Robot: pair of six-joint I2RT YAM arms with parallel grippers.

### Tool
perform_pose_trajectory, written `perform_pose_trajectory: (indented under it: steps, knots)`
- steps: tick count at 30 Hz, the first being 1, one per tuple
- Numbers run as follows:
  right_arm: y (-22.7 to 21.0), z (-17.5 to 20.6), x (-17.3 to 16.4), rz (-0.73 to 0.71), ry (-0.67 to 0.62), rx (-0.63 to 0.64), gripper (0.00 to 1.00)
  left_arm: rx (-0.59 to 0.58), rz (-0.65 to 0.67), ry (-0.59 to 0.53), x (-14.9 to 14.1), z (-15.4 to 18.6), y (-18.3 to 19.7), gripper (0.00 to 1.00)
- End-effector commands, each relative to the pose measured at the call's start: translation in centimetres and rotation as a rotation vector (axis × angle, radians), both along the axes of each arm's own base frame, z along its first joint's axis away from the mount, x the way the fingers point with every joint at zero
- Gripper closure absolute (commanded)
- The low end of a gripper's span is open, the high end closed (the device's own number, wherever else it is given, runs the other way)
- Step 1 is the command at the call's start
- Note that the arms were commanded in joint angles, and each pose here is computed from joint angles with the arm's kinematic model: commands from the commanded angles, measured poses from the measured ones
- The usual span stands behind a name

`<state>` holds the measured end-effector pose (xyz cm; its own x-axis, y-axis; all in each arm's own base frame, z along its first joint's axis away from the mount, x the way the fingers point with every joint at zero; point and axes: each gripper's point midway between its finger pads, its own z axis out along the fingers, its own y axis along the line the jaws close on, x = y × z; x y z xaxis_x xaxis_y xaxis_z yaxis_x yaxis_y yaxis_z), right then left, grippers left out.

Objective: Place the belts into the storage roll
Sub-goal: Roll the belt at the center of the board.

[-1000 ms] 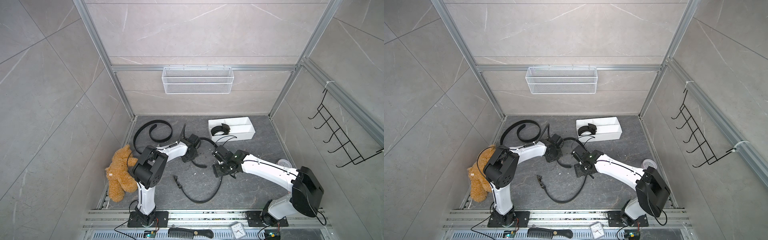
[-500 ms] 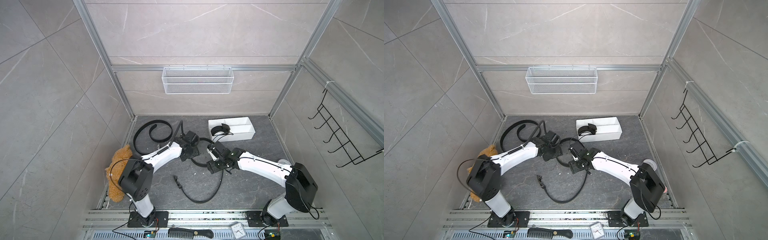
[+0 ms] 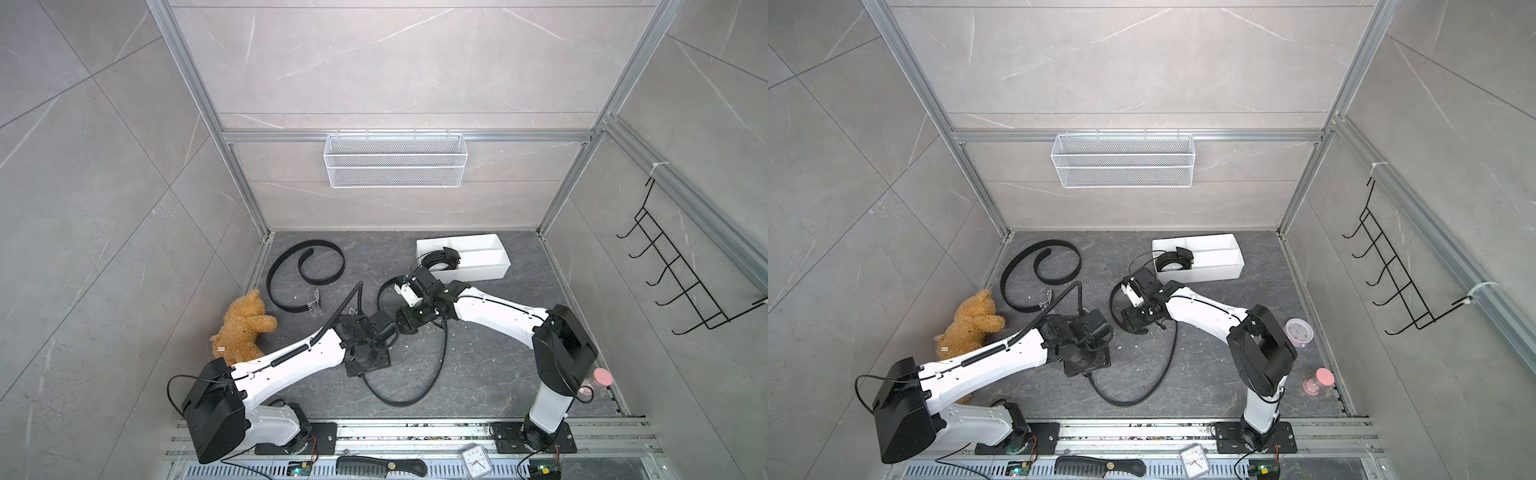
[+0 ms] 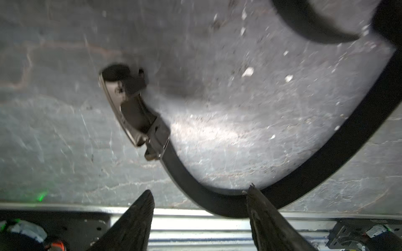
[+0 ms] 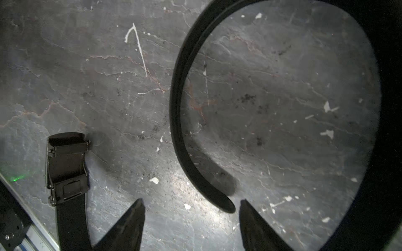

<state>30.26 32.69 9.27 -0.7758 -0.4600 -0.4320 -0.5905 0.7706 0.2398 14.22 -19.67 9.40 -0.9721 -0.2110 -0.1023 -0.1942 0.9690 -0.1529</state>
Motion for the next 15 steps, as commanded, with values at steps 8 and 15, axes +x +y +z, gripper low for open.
perform_pose_trajectory:
  steps: [8,15]
  knots:
    - [2.7,-3.3,-0.2,0.104,0.062,-0.039,0.32,-0.095,0.113,0.021,-0.4,-2.8,-2.6,0.28]
    - [3.7,-4.8,0.1,0.131,0.065,-0.083,0.34,-0.082,0.110,0.066,-0.3,-6.1,-3.8,0.31]
